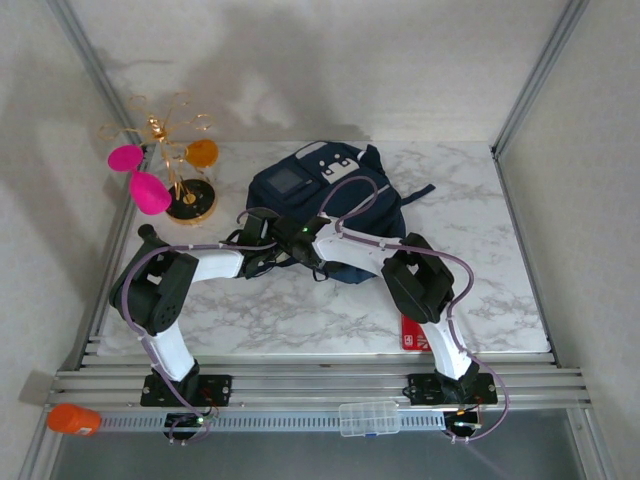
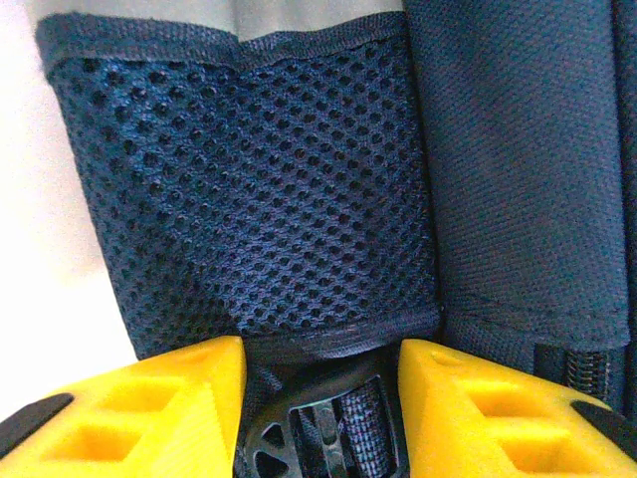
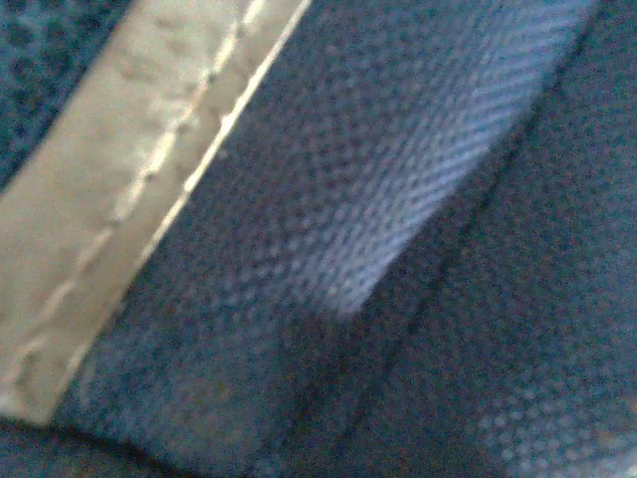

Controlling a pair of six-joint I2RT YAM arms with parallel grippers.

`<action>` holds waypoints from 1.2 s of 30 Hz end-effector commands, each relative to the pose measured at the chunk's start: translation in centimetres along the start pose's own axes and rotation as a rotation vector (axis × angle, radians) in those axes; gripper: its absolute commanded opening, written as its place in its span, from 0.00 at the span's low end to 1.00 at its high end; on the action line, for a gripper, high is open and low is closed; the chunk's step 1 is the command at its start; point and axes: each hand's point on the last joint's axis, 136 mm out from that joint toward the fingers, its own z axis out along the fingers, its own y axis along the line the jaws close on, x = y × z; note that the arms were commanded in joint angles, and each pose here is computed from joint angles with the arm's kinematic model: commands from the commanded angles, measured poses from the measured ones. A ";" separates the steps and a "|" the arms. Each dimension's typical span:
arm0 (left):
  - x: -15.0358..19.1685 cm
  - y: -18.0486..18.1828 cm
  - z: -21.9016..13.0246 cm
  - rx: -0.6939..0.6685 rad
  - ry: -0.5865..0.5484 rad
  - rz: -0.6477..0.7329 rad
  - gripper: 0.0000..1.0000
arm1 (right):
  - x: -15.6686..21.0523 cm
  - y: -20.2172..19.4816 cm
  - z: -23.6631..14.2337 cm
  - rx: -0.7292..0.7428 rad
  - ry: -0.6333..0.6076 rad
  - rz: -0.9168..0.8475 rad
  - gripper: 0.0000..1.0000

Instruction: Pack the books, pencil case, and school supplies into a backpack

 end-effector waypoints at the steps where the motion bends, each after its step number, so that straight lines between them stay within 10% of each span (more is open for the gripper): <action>1: 1.9 2.9 0.2 -0.101 0.047 0.000 0.44 | -0.5 -2.7 -1.1 0.061 -0.026 -0.053 0.31; 36: 3.7 2.8 0.2 -0.115 0.070 0.011 0.45 | -1.9 -3.3 -4.3 -0.249 -0.016 -0.259 0.00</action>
